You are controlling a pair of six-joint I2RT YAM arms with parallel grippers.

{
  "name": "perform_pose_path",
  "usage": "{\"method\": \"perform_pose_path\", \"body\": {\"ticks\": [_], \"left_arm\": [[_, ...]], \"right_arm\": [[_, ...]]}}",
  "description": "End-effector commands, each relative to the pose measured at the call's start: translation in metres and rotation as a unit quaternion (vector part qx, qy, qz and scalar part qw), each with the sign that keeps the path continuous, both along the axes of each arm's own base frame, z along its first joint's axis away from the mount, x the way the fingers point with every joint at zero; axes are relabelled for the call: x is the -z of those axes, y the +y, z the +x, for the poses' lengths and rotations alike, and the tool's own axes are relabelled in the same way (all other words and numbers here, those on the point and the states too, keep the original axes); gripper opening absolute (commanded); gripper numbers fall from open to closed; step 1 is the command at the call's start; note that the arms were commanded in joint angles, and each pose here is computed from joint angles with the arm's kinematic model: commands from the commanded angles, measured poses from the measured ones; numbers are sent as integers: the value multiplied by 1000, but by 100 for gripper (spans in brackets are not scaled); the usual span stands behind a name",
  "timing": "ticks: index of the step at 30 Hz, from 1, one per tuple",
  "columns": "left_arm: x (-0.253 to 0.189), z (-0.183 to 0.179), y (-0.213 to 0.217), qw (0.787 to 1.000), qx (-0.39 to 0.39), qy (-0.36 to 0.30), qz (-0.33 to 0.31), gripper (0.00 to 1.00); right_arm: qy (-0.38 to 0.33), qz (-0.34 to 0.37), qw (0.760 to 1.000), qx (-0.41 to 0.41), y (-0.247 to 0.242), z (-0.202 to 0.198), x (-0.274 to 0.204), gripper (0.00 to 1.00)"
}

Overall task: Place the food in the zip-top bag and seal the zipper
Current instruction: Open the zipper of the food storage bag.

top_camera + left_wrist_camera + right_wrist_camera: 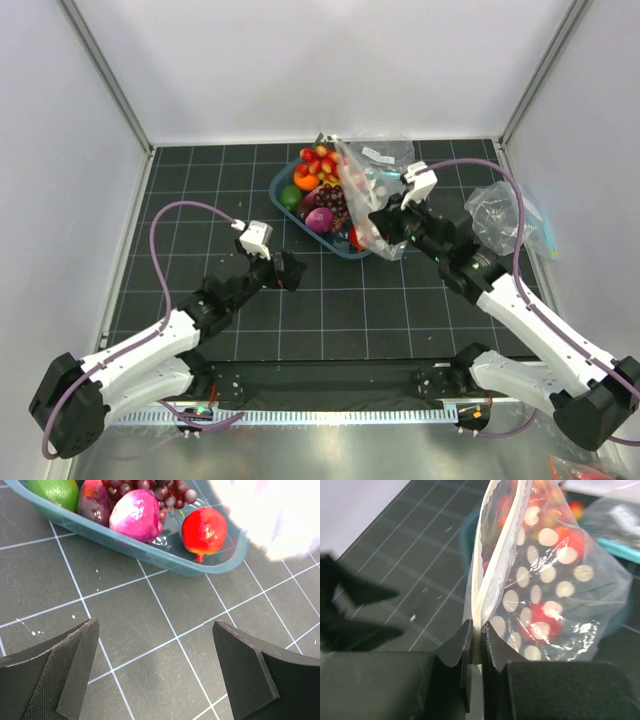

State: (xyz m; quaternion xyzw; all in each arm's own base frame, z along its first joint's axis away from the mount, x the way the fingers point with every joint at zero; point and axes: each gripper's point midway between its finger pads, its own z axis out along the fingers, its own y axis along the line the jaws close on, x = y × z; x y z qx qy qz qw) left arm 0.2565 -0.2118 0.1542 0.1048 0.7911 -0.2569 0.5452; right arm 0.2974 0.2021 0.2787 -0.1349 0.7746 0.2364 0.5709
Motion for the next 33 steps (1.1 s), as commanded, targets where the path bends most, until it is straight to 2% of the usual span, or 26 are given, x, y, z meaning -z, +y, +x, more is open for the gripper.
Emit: {"method": "perform_pose_path", "body": {"ticks": [1, 8, 15, 21, 26, 33], "left_arm": [[-37, 6, -5, 998, 1, -44, -33, 100], [-41, 12, 14, 996, -59, -49, -47, 100], [-39, 23, 35, 981, -160, -25, -110, 100], [-28, 27, 15, 972, -155, 26, -177, 100], [-36, 18, -15, 963, -93, 59, -247, 99], [-39, 15, -16, 949, -88, 75, -293, 100]], "right_arm": [[27, 8, 991, -132, 35, -40, 18, 10], [78, -28, 979, -184, 61, -60, 69, 8], [73, -30, 976, -202, 72, -71, 84, 8], [67, -27, 976, -207, 74, -76, 85, 8], [63, -37, 974, -212, 77, -81, 86, 8], [68, -55, 970, -226, 86, -95, 96, 7]]}}
